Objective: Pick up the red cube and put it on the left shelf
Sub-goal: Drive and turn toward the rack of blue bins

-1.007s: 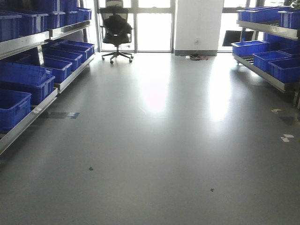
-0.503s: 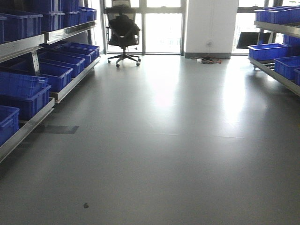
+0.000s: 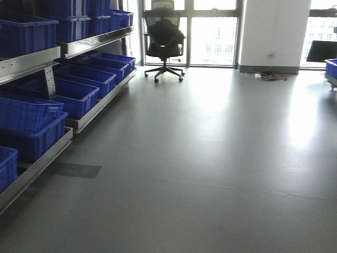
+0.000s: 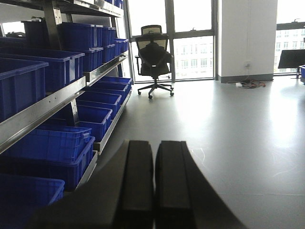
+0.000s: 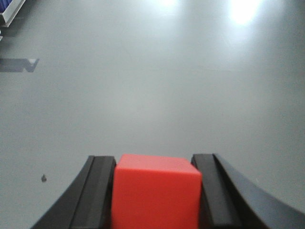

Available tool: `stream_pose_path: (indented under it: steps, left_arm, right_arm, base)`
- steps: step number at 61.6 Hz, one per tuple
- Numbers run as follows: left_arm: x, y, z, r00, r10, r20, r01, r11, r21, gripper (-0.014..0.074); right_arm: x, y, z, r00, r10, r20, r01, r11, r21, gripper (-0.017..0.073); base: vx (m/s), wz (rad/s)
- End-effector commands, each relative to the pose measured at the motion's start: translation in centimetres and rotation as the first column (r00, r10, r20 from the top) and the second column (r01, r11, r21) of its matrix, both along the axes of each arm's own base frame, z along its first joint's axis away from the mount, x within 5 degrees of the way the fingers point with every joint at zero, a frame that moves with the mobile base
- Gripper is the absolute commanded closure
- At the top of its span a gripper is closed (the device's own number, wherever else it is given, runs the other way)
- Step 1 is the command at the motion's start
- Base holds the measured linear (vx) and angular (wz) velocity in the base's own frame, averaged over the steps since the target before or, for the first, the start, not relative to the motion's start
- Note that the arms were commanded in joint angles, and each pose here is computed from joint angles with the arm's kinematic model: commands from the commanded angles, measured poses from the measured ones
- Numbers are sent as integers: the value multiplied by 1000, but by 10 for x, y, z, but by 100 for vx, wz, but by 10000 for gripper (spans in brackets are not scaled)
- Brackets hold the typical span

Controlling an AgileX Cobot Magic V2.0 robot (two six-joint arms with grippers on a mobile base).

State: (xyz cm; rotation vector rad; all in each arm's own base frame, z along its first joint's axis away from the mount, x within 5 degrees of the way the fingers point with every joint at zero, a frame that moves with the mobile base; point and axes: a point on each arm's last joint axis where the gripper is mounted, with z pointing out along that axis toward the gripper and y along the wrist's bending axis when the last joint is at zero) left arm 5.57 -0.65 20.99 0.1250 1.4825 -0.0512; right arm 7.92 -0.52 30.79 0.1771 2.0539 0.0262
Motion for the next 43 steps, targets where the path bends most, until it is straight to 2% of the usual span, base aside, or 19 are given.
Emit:
stream_pose_path:
  steps: [1, 24, 43]
  left_arm:
    - [1, 1, 0, 999, 8, 52, -7, 1000, -17, 488]
    - [1, 1, 0, 999, 8, 52, -7, 1000, -17, 488]
    - [1, 1, 0, 999, 8, 52, -7, 1000, -17, 488]
  right_arm:
    - [3, 0, 17, 994, 6, 108, -3, 1000, -21, 504]
    - [3, 0, 17, 994, 5, 107, -3, 1000, -21, 504]
    - [3, 0, 17, 994, 6, 108, -3, 1000, -21, 504]
  base:
    - [73, 19]
    - [70, 23]
    - [65, 45]
